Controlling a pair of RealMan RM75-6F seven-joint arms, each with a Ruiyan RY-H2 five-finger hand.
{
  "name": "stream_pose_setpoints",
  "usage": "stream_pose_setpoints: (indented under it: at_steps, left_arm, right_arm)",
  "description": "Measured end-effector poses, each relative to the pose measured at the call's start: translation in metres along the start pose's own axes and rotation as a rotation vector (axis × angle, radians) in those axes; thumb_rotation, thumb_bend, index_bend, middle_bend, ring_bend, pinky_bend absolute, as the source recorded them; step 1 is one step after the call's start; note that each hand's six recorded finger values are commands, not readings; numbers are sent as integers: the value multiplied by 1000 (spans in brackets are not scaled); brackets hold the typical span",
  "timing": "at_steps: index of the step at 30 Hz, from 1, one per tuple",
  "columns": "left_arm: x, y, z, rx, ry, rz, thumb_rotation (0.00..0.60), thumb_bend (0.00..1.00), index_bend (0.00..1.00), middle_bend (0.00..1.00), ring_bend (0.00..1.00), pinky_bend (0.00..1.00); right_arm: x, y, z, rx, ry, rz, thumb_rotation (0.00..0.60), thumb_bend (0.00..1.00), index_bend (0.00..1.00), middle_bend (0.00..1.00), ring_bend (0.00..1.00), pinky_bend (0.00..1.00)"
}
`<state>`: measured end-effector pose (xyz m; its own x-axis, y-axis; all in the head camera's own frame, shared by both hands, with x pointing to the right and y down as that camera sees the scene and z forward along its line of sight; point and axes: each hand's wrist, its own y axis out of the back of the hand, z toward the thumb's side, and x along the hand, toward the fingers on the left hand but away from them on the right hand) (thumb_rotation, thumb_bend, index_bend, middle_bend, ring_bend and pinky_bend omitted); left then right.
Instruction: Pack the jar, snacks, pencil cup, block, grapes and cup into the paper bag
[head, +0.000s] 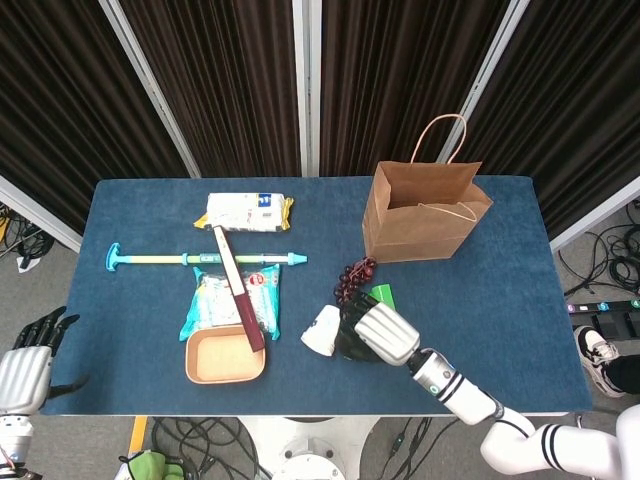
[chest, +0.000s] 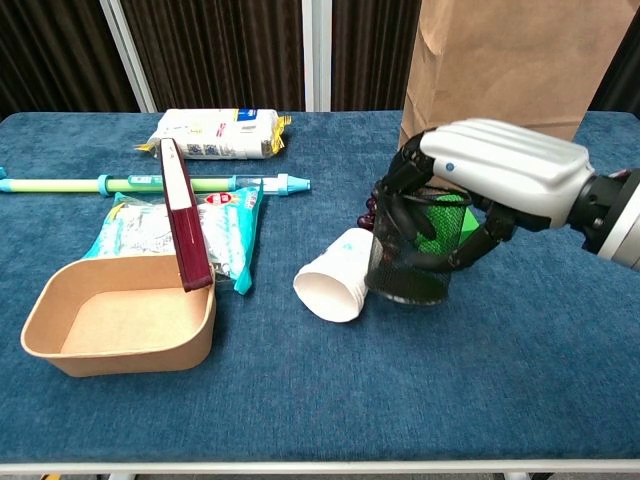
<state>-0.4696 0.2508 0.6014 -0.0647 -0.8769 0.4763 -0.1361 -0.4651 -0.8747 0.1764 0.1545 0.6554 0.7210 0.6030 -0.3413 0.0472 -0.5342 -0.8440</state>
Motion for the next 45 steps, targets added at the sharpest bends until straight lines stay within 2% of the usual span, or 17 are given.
stream_pose_setpoints:
  at_steps: [5, 8, 20, 24, 31, 35, 38, 42, 45]
  left_arm:
    - [0, 0, 0, 0, -1, 1, 600, 42, 221, 175, 133, 143]
    - [0, 1, 0, 1, -1, 1, 600, 41, 221, 175, 133, 144]
    - [2, 1, 1, 2, -7, 4, 600, 42, 221, 175, 133, 144]
    - [2, 1, 2, 0, -9, 4, 600, 42, 221, 175, 133, 143]
    - [3, -1, 2, -4, -10, -2, 600, 42, 221, 175, 133, 144]
    - [4, -1, 3, -4, -14, -2, 600, 42, 221, 175, 133, 144]
    - [5, -2, 4, -5, -17, -5, 600, 42, 222, 175, 133, 143]
    - [5, -4, 4, -7, -14, -11, 600, 42, 221, 175, 133, 144]
    - [5, -5, 3, -7, -9, -15, 600, 42, 221, 175, 133, 144]
  right_arm:
    - [-2, 18, -1, 38, 8, -55, 600, 238, 640, 669, 305, 210]
    - [-4, 36, -1, 62, 14, -105, 600, 256, 650, 679, 315, 222]
    - [-15, 146, -5, 163, -5, -353, 600, 269, 672, 698, 342, 251]
    - [-15, 181, -14, 195, -50, -431, 600, 268, 673, 698, 343, 254]
    - [-9, 239, -51, 186, -200, -552, 600, 268, 673, 697, 342, 255]
    - [-5, 254, -81, 196, -301, -570, 600, 267, 673, 698, 340, 255]
    - [-4, 258, -105, 220, -376, -555, 600, 267, 674, 698, 339, 255]
    - [-9, 254, -134, 236, -460, -506, 600, 265, 672, 697, 337, 255]
    - [-16, 245, -148, 236, -491, -470, 600, 263, 665, 696, 337, 255]
